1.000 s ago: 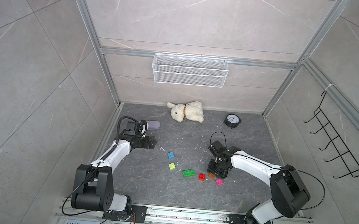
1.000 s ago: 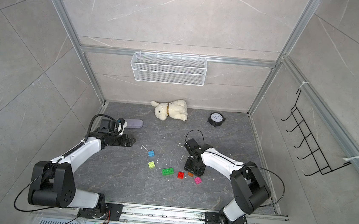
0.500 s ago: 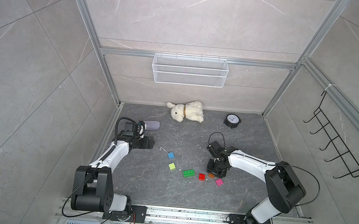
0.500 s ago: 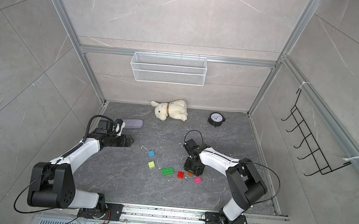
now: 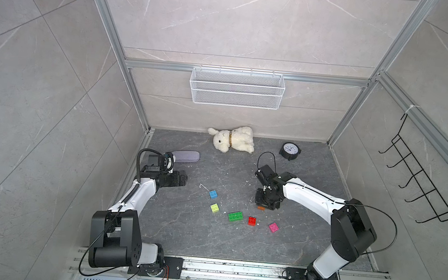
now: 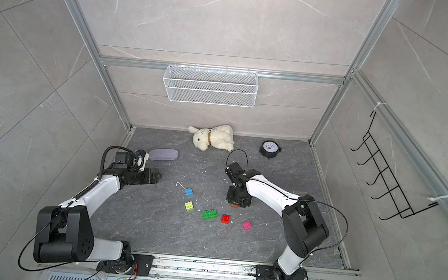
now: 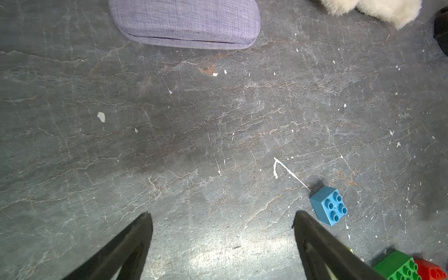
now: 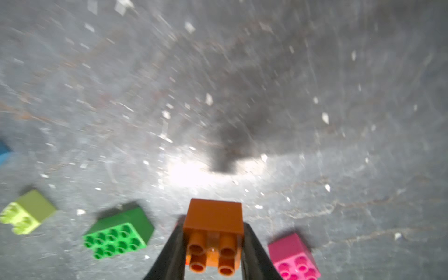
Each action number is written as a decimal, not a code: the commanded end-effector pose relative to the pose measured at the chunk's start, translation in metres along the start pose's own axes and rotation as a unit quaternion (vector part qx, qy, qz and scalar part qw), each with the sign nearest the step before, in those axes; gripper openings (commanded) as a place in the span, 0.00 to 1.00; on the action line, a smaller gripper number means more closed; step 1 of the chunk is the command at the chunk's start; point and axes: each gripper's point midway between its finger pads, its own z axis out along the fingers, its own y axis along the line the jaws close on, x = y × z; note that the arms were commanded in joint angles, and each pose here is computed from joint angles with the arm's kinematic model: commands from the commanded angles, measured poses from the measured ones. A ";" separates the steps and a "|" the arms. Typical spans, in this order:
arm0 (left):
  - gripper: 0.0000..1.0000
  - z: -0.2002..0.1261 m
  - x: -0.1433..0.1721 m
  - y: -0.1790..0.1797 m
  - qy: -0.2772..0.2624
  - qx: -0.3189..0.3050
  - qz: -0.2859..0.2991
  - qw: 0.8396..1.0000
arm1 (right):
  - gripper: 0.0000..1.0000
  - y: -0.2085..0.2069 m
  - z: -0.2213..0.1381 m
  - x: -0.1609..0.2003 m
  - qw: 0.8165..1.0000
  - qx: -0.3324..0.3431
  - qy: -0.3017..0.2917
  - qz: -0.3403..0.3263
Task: Assemble the letter y with lego
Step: Pick up the lego brick from the center of the board, then place the lego brick at the center of the board.
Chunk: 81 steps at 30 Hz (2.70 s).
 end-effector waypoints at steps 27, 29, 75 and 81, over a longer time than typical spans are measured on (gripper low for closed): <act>0.94 -0.011 -0.008 -0.006 -0.032 0.028 -0.014 0.999 | 0.38 0.042 0.047 -0.023 0.999 0.024 0.034 -0.033; 0.94 -0.010 -0.007 -0.006 -0.030 0.031 -0.017 0.999 | 0.39 0.042 0.048 -0.023 0.998 0.025 0.035 -0.035; 0.90 -0.008 0.005 -0.044 -0.020 0.147 -0.010 0.989 | 0.49 0.018 0.001 0.075 0.688 -0.133 -0.031 -0.713; 0.90 -0.006 0.006 -0.043 -0.017 0.147 -0.011 0.989 | 0.50 0.017 0.012 0.074 0.683 -0.116 -0.025 -0.721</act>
